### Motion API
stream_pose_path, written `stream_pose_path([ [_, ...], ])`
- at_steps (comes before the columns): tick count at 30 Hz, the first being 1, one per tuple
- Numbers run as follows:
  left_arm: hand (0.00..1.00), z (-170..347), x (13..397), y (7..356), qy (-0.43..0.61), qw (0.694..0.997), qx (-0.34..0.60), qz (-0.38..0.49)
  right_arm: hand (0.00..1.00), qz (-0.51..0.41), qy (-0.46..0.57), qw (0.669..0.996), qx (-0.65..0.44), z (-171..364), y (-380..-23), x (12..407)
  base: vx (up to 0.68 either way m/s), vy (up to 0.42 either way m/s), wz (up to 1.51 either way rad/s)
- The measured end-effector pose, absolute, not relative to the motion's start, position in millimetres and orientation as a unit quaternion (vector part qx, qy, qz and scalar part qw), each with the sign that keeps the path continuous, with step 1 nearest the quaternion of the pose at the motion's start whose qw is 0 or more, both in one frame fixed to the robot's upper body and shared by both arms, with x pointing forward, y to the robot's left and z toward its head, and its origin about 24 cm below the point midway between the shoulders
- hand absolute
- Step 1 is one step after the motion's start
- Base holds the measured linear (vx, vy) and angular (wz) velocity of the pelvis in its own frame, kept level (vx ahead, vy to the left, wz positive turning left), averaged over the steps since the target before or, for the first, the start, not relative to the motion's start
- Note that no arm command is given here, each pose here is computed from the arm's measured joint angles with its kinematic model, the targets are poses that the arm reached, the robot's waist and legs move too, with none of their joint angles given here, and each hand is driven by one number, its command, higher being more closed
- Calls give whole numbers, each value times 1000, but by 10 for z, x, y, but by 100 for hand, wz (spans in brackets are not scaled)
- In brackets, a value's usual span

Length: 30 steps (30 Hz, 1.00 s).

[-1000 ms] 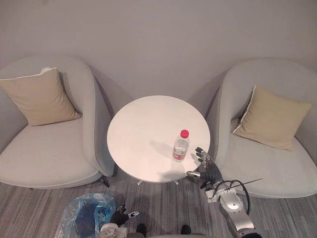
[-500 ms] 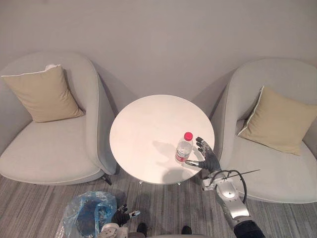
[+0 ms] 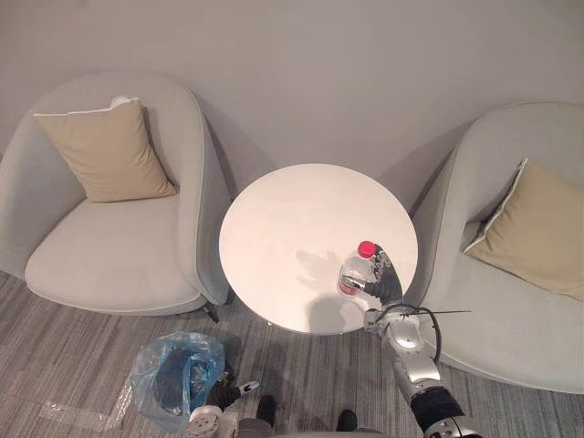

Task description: Gather rubbish on tea table into small bin, then transfer packed bag to large trash can.

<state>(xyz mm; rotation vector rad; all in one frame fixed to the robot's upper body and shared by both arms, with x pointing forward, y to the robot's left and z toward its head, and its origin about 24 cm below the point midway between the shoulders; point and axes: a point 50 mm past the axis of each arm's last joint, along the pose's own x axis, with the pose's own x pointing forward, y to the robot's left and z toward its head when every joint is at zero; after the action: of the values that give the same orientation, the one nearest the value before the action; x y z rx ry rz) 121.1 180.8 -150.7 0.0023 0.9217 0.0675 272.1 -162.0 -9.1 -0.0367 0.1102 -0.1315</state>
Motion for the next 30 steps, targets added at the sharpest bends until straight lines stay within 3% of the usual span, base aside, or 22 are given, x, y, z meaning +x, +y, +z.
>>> stream_pose_path([
  [7,0,-1497,1229,1808,439,897,-10,38,0,-87,42,995,-8,16,-1599,2873,-3,0,4],
  [8,0,-1495,1232,1803,439,898,-11,37,100,-89,42,995,-4,22,-1587,2892,0,0,0],
  [19,0,-1460,1312,1785,425,904,-17,35,100,-72,34,997,-1,143,-1515,3091,-11,1,4],
  [30,0,-1450,1335,1797,424,905,-19,25,100,39,10,999,-3,193,-1277,2863,-15,12,-14],
])
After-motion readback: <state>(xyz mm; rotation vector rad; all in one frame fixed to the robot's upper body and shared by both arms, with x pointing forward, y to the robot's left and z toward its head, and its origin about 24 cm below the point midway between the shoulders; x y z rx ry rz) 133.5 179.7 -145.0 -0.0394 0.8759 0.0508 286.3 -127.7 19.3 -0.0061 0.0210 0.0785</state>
